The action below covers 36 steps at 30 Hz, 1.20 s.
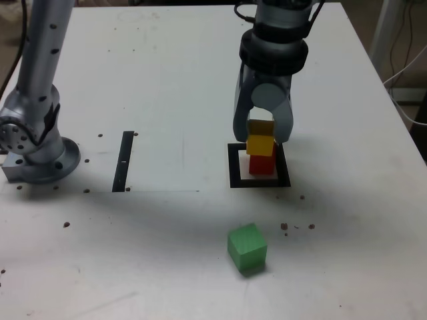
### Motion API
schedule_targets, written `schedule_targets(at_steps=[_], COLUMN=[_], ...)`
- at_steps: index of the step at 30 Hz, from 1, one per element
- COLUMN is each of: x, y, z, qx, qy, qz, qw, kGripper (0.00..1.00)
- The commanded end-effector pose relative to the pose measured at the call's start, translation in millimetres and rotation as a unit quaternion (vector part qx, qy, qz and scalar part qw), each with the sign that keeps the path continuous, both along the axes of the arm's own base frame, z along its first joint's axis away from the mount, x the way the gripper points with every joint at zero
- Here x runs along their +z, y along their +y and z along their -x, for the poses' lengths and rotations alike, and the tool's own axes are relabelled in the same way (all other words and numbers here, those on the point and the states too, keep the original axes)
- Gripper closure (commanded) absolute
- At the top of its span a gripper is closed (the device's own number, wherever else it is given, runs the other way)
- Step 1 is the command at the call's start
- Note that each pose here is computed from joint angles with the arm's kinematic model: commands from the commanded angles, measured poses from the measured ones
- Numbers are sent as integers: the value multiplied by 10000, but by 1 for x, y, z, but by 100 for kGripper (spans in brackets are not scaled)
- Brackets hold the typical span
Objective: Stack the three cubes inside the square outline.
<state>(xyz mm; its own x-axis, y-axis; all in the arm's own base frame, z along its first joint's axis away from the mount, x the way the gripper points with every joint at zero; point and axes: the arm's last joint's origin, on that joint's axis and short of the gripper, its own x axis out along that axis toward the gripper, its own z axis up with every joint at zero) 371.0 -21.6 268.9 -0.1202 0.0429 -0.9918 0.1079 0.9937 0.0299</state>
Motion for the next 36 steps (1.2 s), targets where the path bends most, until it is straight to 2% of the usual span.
schedule_targets(at_steps=[1,4,6,11,12,14,25,36], x=[-1,-1,-2,-4,-5,-5,-3,20], y=[0,0,0,0,0,0,1,3], z=[-2,-3,-3,-3,-3,-3,0,24], qx=[-4,-11,-19,-78,-88,-94,-102,-128], qy=[-20,-34,-36,-32,-30,-23,-41,-302], qz=[14,23,30,53,56,60,46,-80], qw=[10000,10000,10000,10000,9999,9999,9999,9994], kGripper=[67,66,60,15,8,1,1,0])
